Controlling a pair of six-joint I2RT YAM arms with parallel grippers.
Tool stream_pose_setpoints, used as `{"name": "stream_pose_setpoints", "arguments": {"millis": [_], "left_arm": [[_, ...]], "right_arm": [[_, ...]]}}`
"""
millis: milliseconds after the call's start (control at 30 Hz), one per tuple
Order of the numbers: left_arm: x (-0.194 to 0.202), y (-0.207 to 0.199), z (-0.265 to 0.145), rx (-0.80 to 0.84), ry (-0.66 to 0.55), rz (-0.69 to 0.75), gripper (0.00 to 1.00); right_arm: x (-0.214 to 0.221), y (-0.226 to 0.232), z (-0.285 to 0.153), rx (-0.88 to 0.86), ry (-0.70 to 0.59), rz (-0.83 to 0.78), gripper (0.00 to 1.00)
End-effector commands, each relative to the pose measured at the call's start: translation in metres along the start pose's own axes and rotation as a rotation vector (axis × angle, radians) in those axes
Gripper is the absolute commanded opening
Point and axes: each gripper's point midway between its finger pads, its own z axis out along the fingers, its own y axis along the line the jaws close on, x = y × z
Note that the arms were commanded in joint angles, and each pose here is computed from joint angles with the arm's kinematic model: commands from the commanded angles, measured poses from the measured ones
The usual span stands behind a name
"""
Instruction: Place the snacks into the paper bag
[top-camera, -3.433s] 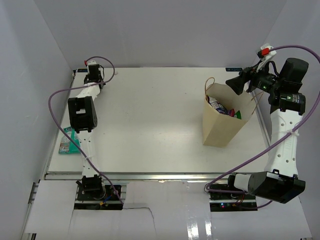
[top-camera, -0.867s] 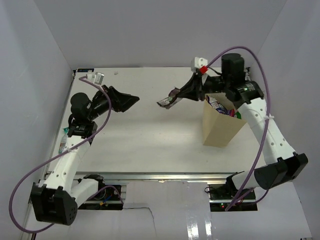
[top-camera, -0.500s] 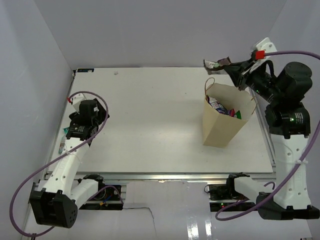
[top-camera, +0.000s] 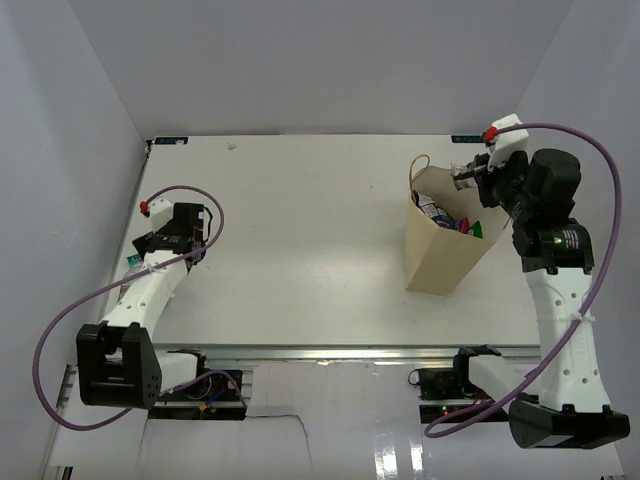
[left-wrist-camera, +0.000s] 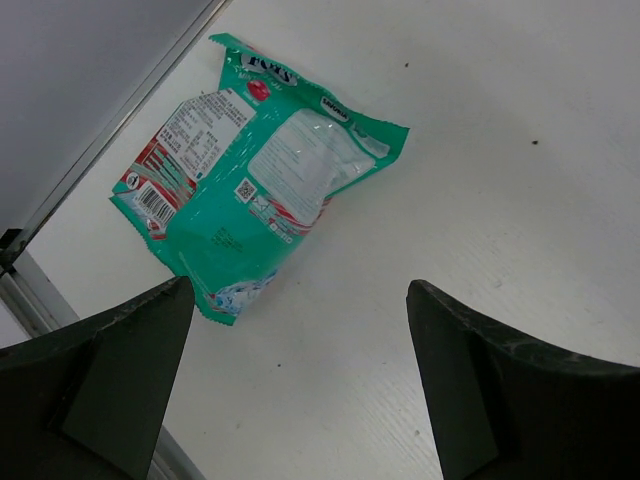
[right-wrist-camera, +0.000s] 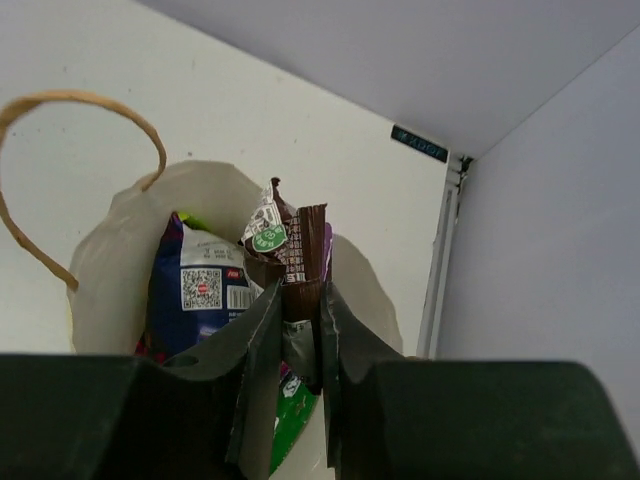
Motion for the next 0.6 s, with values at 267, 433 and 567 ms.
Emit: {"name": "stream_pose_setpoints", "arguments": {"millis": [267, 433, 567], "left_arm": [[0.011, 0.015, 0.063, -0.192, 0.099, 0.116, 0.98], [0.03, 0.013, 0.095, -0.249, 0.179, 0.204, 0.94], [0.047, 0.006, 0.11, -0.205, 0.263, 0.191, 0.69]], "right_arm": [[0.012, 0.013, 0.011, -0.112, 0.056, -0.069, 0.92], [0.012, 0.015, 0.013, -0.128, 0.059, -0.068, 0.96], [0.01, 0.017, 0.012, -0.137, 0.051, -0.066, 0.97]]}}
